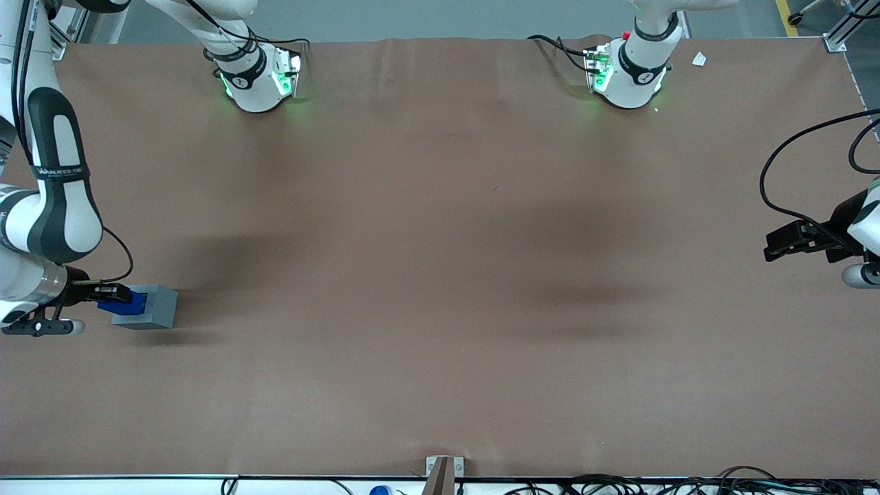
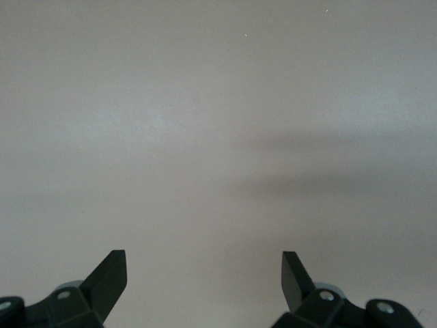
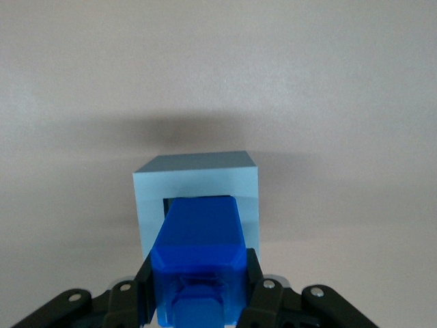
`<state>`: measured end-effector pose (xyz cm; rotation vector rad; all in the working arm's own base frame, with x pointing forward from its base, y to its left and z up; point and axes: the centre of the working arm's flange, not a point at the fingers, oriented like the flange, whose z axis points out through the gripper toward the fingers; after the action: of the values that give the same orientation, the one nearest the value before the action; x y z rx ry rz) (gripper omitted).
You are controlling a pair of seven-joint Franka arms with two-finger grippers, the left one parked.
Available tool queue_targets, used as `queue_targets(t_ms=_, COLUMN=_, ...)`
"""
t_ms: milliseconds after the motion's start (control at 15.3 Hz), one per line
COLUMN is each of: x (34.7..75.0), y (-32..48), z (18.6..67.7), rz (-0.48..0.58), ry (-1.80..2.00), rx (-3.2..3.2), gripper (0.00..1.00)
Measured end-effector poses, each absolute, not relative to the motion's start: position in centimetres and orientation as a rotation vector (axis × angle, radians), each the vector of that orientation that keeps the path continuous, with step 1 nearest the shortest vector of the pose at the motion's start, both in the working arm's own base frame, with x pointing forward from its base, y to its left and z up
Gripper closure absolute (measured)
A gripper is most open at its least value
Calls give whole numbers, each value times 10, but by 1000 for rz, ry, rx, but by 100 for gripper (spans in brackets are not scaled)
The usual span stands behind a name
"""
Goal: Insert blue part into gray base with right arm
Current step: 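Press the blue block down into the gray base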
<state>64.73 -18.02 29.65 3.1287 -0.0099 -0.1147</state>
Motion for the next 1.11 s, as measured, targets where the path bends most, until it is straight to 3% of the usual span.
queue_targets(t_ms=1109, x=650, y=-174, z=301, rz=-118, ry=-19, rx=3132, gripper=49)
